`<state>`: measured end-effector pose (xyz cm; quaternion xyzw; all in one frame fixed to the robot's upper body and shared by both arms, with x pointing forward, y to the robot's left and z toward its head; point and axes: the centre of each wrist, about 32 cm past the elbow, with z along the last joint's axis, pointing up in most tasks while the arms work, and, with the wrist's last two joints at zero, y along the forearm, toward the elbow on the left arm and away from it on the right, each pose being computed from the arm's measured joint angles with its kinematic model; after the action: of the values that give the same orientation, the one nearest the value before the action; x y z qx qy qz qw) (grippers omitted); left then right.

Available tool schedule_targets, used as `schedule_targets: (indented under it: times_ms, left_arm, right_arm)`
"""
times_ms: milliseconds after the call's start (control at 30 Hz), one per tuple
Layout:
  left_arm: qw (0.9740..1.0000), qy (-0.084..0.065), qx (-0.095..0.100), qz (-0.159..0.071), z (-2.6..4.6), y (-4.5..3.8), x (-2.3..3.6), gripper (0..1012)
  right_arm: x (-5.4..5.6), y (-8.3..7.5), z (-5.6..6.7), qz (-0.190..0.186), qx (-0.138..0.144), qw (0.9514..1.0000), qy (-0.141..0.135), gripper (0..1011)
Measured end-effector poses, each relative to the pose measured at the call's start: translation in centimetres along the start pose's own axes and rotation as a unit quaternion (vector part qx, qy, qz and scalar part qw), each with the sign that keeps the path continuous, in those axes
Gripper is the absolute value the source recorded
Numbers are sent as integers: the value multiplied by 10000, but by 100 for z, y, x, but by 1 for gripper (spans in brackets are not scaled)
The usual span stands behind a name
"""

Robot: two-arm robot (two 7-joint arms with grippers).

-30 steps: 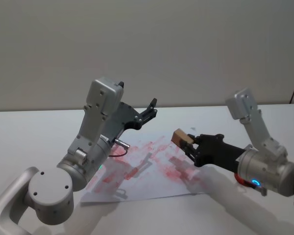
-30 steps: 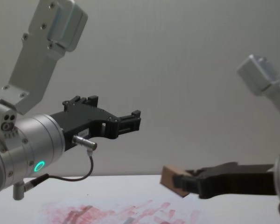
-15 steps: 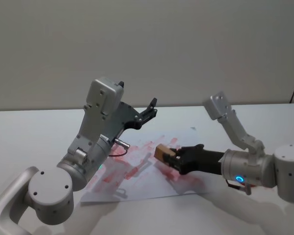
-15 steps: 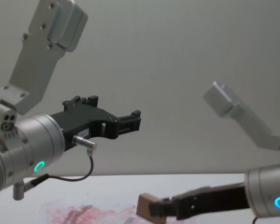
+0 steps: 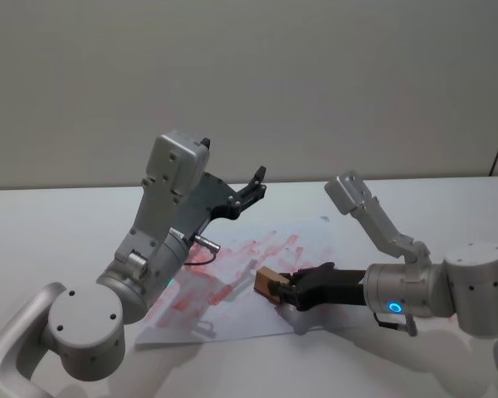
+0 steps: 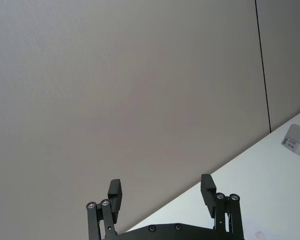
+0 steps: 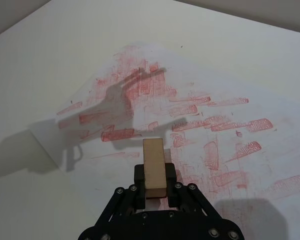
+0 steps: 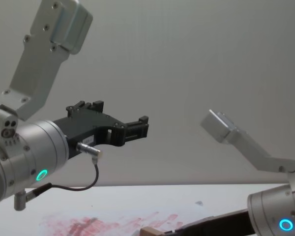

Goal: Use the one hand to pick up the stamp and affix it onto the A4 paper.

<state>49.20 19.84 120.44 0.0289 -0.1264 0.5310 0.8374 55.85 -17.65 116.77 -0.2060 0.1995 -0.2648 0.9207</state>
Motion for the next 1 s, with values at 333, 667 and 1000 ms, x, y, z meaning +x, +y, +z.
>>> schedule_targets:
  times_ms: [333, 667, 1000]
  left_arm:
    - [10000, 0, 0, 0, 0, 0, 0, 1001]
    - [10000, 0, 0, 1, 0, 0, 0, 1001]
    - [10000, 0, 0, 1, 0, 0, 0, 1001]
  right_arm:
    - [9, 33, 26, -40, -94, 9998, -186, 216]
    - [-1, -24, 108, -298, -1, 9979, -580, 216]
    - [-82, -242, 224, -806, 426, 9909, -994, 216]
